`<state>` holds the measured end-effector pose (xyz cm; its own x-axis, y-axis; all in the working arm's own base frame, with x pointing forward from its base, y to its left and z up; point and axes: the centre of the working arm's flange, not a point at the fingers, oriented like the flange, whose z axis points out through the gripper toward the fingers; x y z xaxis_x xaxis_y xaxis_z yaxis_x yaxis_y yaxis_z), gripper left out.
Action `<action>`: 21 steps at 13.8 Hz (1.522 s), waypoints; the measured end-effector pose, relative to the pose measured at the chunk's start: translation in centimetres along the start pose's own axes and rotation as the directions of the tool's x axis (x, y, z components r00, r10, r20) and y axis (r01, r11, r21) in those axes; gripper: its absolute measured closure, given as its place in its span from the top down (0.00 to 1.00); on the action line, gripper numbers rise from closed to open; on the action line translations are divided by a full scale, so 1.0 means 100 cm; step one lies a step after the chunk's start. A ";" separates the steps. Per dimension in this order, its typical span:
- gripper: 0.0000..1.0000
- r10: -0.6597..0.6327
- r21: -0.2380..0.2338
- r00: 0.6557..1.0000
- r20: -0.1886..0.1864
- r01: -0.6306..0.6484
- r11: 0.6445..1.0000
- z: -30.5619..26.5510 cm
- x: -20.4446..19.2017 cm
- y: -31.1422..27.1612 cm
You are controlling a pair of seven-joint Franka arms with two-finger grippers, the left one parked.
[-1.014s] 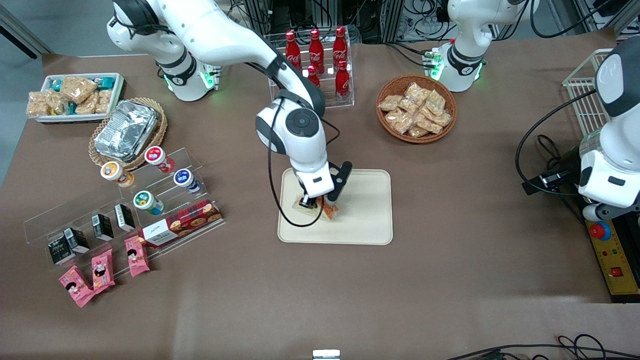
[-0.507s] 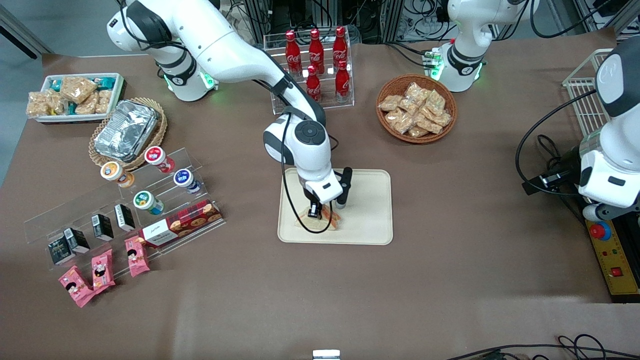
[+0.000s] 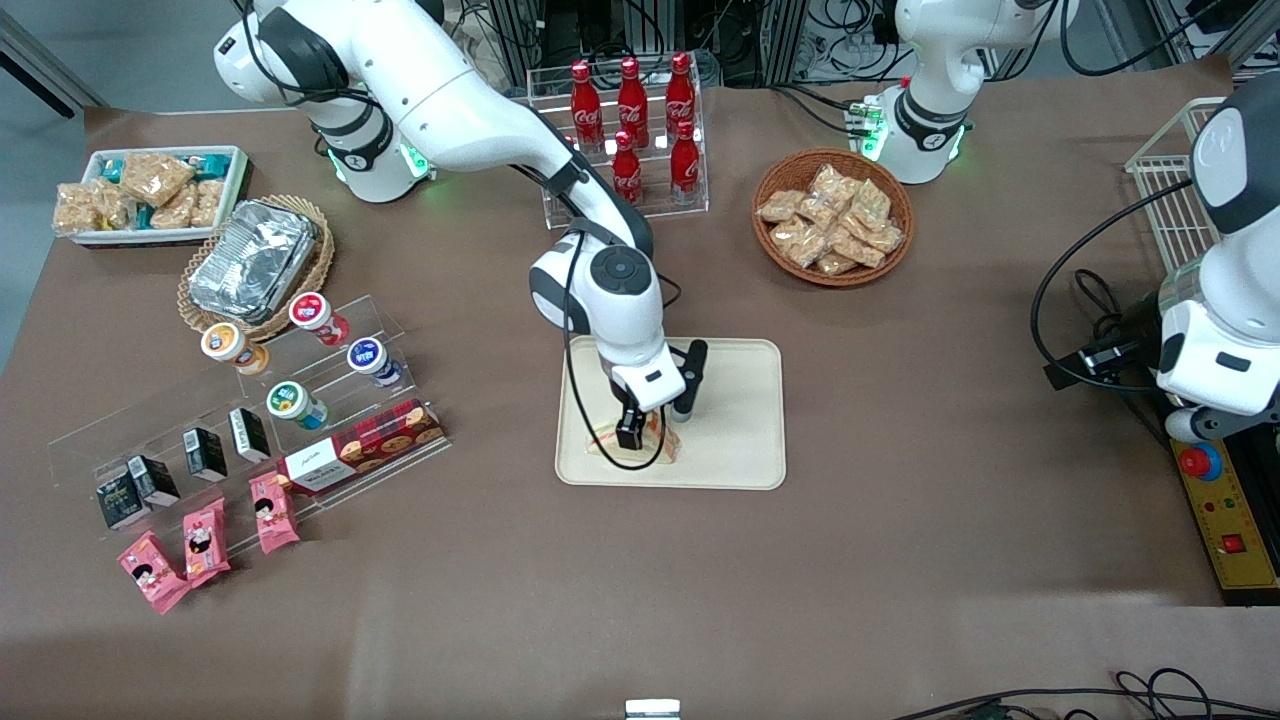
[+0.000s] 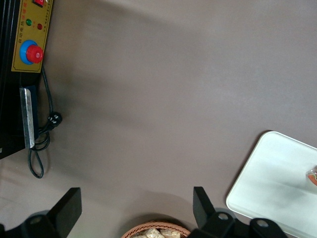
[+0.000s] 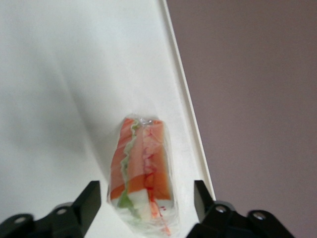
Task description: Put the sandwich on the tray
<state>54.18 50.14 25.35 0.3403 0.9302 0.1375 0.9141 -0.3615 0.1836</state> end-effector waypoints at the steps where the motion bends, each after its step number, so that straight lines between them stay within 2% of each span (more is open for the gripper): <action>1: 0.98 0.057 0.028 0.998 -0.025 -0.057 0.998 -0.007 0.000 0.009; 3: 1.00 0.140 0.057 0.988 -0.056 -0.137 0.989 -0.031 -0.004 0.035; 4: 1.00 0.172 0.067 0.984 -0.049 -0.168 0.983 -0.048 -0.009 0.047; 6: 1.00 0.295 0.089 0.956 0.002 -0.294 0.952 -0.087 -0.021 0.066; 8: 1.00 0.420 0.095 0.906 0.054 -0.423 0.901 -0.129 -0.044 0.094; 11: 1.00 0.528 0.103 0.844 0.098 -0.536 0.838 -0.173 -0.093 0.147; 13: 1.00 0.608 0.142 0.786 0.108 -0.618 0.773 -0.191 -0.130 0.184; 16: 1.00 0.683 0.155 0.716 0.145 -0.698 0.699 -0.226 -0.188 0.224; 18: 1.00 0.713 0.156 0.672 0.197 -0.740 0.654 -0.252 -0.229 0.241; 21: 1.00 0.763 0.143 0.596 0.250 -0.802 0.580 -0.281 -0.291 0.265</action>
<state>62.32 11.75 53.57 0.9555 0.2943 -0.0208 0.2885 -0.9468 -0.1430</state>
